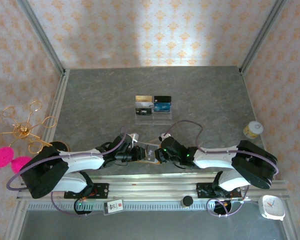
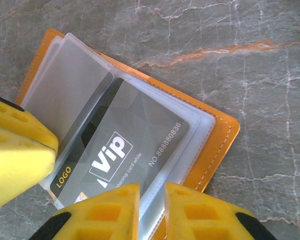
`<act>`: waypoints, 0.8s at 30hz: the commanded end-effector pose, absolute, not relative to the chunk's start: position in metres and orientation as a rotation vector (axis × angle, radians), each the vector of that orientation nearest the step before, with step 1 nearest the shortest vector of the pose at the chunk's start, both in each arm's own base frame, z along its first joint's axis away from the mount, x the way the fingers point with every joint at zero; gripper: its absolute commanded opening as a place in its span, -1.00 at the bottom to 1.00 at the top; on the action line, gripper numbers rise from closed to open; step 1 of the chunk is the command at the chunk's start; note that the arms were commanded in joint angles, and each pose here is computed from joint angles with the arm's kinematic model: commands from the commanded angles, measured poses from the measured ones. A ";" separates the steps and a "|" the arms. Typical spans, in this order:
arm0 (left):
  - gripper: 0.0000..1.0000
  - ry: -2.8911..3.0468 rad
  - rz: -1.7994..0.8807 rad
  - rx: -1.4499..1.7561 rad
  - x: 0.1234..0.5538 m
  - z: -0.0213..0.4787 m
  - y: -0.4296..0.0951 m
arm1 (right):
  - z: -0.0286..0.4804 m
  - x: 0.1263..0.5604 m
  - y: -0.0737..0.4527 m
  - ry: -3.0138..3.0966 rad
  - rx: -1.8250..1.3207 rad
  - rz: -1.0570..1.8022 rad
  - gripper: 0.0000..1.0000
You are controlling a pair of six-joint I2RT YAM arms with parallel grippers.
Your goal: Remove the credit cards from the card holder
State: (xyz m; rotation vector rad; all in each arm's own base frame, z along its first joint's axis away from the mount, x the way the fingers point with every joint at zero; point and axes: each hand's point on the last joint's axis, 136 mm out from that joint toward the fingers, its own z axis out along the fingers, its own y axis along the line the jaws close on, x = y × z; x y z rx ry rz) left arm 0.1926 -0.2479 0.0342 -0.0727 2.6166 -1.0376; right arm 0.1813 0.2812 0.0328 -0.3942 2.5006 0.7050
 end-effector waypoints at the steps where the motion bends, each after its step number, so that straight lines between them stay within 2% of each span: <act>1: -0.51 2.634 -0.979 -0.089 0.194 0.028 -0.243 | 0.029 0.181 0.280 2.498 -0.403 0.692 -0.61; 15: -0.44 2.694 -0.967 -0.098 0.185 0.007 -0.241 | 0.016 0.176 0.285 2.527 -0.429 0.716 -0.67; 19: -0.51 2.691 -0.961 -0.099 0.184 0.007 -0.240 | 0.012 0.175 0.284 2.536 -0.422 0.713 -0.70; 22: -0.67 2.684 -0.956 -0.111 0.184 0.009 -0.237 | 0.012 0.177 0.281 2.532 -0.416 0.690 -0.71; 24: -0.70 2.678 -0.952 -0.119 0.185 0.010 -0.236 | 0.013 0.177 0.280 2.531 -0.414 0.687 -0.71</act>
